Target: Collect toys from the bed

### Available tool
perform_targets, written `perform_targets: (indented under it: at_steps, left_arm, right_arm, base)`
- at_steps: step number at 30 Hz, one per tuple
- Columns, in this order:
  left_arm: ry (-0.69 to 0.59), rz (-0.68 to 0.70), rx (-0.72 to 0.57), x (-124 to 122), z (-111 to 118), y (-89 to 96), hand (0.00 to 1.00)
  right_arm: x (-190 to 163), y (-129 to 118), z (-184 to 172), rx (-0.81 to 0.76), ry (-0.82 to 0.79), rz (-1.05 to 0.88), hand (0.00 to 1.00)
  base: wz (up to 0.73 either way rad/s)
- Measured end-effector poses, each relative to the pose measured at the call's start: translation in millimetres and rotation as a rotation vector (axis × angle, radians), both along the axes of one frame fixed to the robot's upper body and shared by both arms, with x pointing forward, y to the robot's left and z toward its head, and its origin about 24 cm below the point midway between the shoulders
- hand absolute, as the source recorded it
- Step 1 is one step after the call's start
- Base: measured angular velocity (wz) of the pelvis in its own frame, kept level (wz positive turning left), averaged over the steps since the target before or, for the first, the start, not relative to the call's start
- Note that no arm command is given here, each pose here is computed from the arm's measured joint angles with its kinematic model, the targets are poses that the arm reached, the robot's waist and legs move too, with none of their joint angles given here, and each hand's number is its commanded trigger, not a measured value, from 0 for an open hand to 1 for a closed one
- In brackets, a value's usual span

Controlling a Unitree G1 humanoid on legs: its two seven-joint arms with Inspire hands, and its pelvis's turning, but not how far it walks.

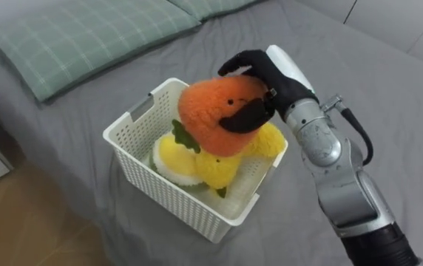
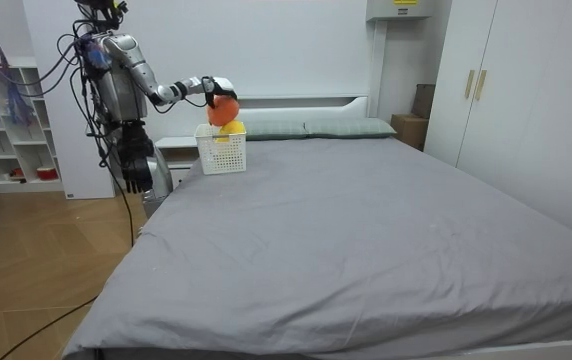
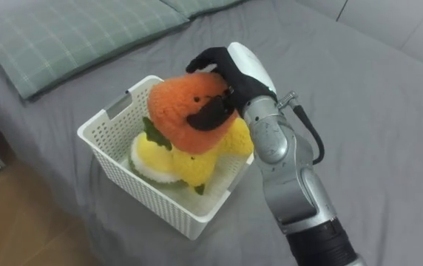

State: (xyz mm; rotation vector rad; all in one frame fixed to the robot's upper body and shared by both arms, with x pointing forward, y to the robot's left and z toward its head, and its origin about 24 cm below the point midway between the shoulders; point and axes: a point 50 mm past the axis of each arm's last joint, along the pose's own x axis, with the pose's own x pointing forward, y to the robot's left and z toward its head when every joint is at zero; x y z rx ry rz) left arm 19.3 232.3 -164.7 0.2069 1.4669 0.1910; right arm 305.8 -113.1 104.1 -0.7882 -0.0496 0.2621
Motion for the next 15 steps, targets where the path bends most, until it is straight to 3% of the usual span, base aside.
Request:
perform_targets:
  at_steps: [15]
  left_arm:
    - [-0.085,-0.032,0.017,22.3,4.6,-2.3,0.00]
  right_arm:
    - [1.8,-5.8,-9.6,-0.014,0.042,-0.016,0.00]
  base:
    - [0.00]
